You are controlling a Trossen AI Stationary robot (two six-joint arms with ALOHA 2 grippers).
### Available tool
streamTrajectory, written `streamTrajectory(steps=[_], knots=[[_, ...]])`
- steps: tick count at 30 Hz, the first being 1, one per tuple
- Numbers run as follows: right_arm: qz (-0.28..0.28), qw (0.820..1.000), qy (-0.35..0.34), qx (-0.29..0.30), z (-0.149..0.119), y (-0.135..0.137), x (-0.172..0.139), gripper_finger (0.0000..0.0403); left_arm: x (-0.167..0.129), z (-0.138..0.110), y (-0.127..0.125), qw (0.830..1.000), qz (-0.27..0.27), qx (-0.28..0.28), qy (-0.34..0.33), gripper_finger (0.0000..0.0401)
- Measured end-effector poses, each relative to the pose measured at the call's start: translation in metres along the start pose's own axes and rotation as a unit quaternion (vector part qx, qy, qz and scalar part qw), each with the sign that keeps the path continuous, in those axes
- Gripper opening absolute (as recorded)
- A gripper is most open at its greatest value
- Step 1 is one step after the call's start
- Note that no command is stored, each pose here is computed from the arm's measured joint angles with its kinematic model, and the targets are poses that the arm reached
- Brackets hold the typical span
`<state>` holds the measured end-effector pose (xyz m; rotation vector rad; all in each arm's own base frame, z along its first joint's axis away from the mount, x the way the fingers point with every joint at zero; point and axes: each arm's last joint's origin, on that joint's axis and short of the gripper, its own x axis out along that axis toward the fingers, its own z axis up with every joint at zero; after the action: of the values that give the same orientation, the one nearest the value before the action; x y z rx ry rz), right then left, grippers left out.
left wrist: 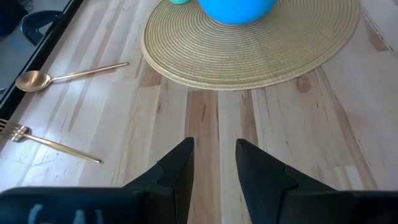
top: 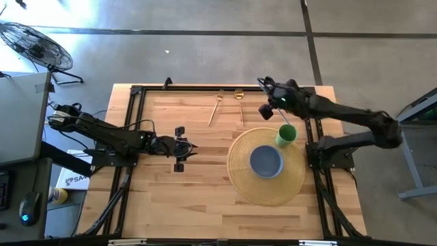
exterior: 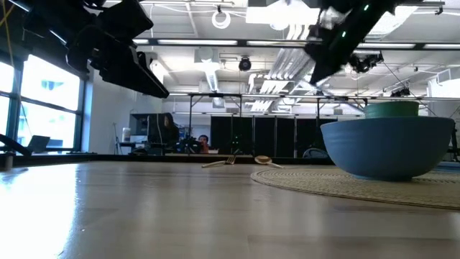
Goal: Pick & Place Utensil
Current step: Put the blue straw into the green cup
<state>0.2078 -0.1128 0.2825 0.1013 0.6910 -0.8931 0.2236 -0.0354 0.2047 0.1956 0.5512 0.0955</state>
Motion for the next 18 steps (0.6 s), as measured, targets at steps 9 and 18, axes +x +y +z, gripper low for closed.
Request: streamTrajectory(steps=[9,18], knots=[[0.035,0.99,-0.136,0.034,-0.006,0.0,-0.09,0.0,0.0,0.0,0.0,1.0,0.0,0.0,0.0,0.0115],[0.067,0.975,-0.2,0.07,-0.064,0.004,-0.103,0.0,0.0,0.0,0.0,1.0,0.0,0.0,-0.001,0.0115]])
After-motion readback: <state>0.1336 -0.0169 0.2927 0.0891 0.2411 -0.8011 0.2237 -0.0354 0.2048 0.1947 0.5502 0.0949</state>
